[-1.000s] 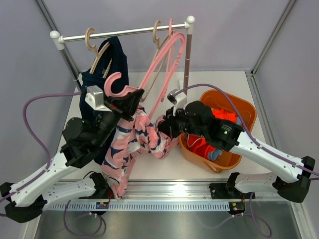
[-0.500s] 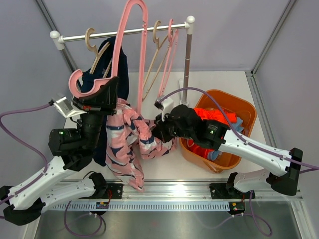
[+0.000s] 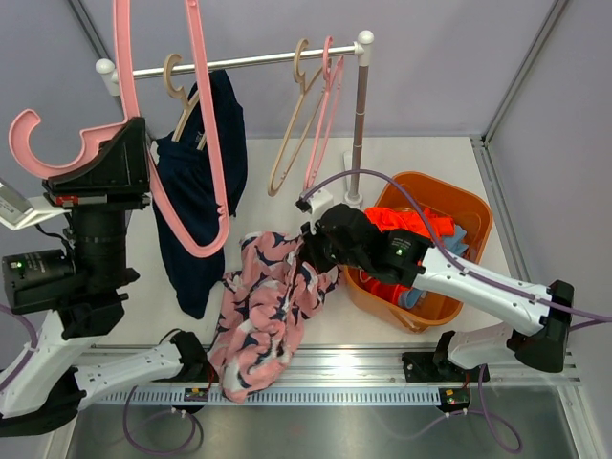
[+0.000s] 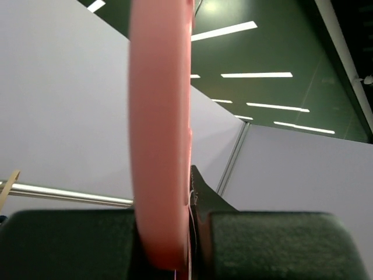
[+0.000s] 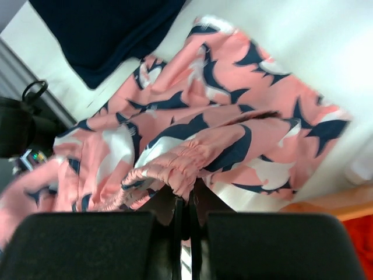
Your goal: Remove the shorts from the hanger
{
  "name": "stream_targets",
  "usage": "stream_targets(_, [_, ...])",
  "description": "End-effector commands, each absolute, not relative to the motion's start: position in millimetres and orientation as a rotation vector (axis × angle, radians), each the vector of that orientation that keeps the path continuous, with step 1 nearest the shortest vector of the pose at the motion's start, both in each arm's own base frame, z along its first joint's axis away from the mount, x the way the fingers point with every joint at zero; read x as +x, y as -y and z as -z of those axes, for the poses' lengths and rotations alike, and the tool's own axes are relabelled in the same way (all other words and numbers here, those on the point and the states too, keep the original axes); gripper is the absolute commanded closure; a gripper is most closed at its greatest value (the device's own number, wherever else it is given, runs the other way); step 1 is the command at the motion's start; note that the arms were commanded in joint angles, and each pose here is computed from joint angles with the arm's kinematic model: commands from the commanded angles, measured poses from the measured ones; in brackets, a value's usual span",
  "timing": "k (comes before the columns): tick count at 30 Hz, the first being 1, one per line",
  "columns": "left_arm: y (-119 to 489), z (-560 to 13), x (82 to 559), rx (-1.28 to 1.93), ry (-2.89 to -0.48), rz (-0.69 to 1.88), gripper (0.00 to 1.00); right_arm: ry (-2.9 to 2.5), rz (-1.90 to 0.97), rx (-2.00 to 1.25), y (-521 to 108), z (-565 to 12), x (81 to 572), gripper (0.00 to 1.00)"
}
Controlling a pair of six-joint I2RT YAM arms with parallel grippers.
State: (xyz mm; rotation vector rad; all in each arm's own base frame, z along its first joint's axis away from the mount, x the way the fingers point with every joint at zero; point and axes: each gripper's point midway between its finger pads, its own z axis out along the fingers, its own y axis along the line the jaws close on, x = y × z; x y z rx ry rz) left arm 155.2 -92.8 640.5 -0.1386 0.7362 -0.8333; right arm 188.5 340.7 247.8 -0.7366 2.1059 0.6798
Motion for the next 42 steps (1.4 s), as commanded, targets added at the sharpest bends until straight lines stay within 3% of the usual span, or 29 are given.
stream_targets(1, [103.9,-618.9,179.5,-0.133,-0.902,0.734,1.00,-1.927,-0.622,-0.635,-323.0,-331.9,205.9,1.00])
stream_targets(8, [108.7,-580.1,192.3,-0.121,-1.023,0.666,1.00,-1.580,-0.404,-0.162,-198.6,-494.3,229.0,1.00])
stream_targets(13, [108.7,-562.5,194.3,-0.110,-1.072,0.645,1.00,-1.226,-0.476,0.134,-81.8,-611.6,192.4,1.00])
stream_targets(16, [111.1,-552.2,197.1,-0.105,-1.095,0.632,1.00,-1.062,-0.509,0.244,-32.3,-644.6,171.5,1.00])
stream_targets(23, [113.2,-542.3,200.2,-0.094,-1.120,0.610,1.00,-0.971,-0.471,0.314,-4.9,-655.8,163.9,1.00])
stream_targets(32, [116.2,-538.7,202.4,-0.086,-1.129,0.602,1.00,-1.069,-0.287,0.261,-43.6,-637.0,195.5,0.97])
stream_targets(42, [120.6,-532.0,203.1,-0.079,-1.148,0.615,0.99,-1.072,-0.097,0.258,-49.2,-669.6,228.9,0.96])
